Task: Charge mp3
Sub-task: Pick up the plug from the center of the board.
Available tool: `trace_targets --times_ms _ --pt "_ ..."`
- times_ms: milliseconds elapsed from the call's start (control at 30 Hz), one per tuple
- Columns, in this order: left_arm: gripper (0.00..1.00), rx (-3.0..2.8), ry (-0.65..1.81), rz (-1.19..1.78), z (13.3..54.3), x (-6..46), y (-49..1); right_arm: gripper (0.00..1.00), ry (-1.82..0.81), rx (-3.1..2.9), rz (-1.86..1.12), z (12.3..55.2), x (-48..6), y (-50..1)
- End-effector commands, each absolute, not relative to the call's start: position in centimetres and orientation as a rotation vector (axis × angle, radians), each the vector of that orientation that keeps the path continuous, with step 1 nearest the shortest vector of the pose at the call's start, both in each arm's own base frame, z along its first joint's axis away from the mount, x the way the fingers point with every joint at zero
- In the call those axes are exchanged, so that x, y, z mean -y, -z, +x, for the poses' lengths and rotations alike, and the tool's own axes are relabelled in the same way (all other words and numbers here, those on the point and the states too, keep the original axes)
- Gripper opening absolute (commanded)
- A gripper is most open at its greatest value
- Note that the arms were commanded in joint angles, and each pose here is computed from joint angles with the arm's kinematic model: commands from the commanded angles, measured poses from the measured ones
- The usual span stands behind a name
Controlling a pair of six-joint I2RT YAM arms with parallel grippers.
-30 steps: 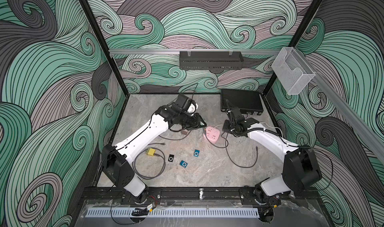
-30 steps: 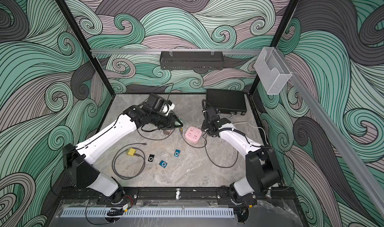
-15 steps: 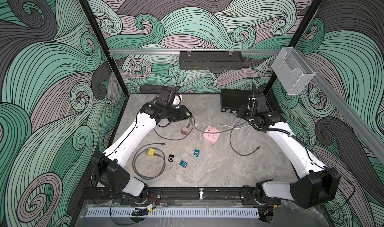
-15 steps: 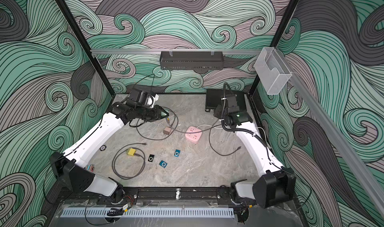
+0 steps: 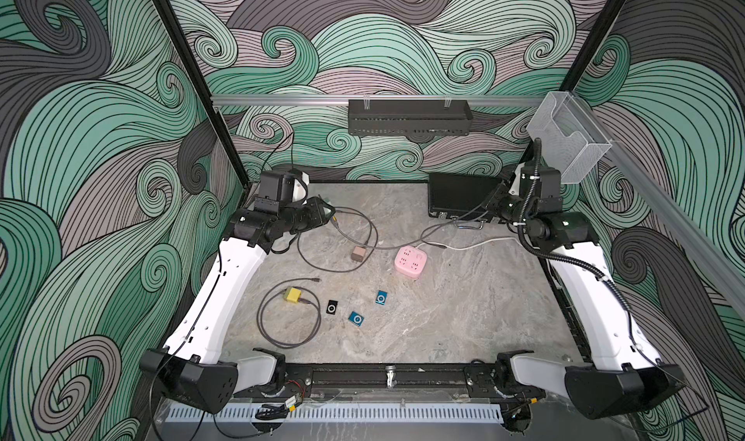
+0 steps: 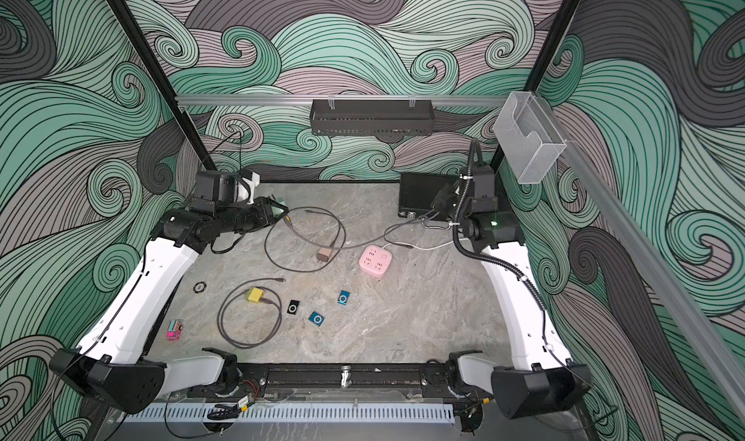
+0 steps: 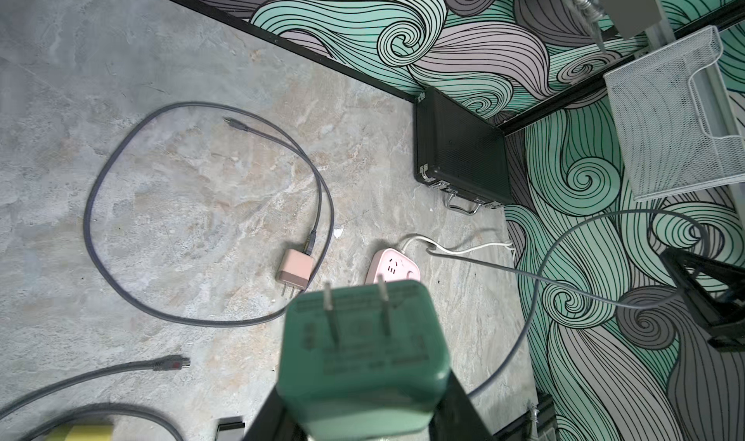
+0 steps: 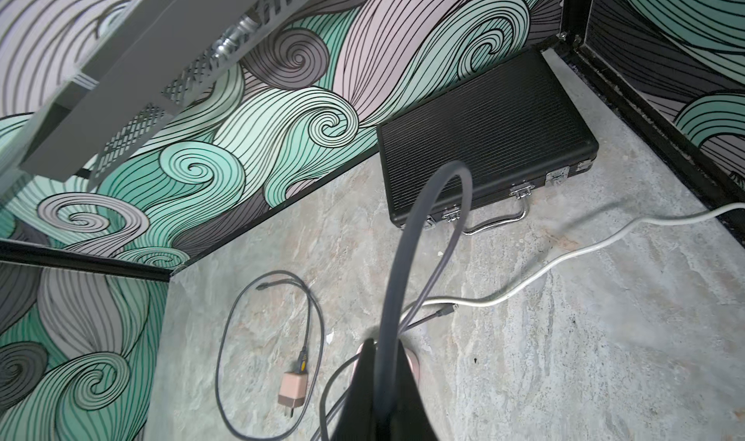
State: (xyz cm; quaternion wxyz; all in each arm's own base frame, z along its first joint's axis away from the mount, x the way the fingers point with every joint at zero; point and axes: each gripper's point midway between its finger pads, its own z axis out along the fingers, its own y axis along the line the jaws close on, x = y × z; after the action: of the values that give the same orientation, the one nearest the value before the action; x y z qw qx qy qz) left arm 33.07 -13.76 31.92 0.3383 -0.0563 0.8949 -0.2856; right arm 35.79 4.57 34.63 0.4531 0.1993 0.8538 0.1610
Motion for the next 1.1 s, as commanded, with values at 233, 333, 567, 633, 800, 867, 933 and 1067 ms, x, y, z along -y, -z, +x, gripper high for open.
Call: trace_targets --times_ms 233,333,567,633,800,867,933,1067 --pt "0.28 -2.328 1.034 0.039 32.3 17.7 -32.2 0.0 -0.34 -2.195 0.584 30.8 -3.0 -30.2" --pt "0.29 -2.341 1.08 0.094 31.6 18.4 -31.7 0.0 -0.329 -2.18 0.573 29.6 -2.6 -30.1" --pt "0.28 -2.409 1.087 0.306 29.4 21.3 -29.2 0.0 -0.398 -2.146 0.52 29.2 -3.4 -33.3" --pt "0.29 -2.438 1.054 0.389 28.5 22.3 -28.5 0.0 -0.444 -2.135 0.514 29.8 -4.0 -34.5" --pt "0.28 -2.513 1.095 0.402 28.2 25.8 -24.6 0.0 -0.608 -2.087 0.487 31.3 -6.2 -38.2" --pt "0.28 -2.596 1.089 0.383 28.5 27.6 -21.6 0.0 -0.67 -2.064 0.474 31.5 -7.0 -39.7" --pt "0.27 -2.635 1.094 0.357 29.1 29.8 -19.4 0.0 -0.721 -2.052 0.444 31.4 -8.0 -40.9" --pt "0.26 -2.668 1.122 0.311 30.4 34.5 -16.7 0.0 -0.794 -2.048 0.373 30.5 -10.1 -42.5"
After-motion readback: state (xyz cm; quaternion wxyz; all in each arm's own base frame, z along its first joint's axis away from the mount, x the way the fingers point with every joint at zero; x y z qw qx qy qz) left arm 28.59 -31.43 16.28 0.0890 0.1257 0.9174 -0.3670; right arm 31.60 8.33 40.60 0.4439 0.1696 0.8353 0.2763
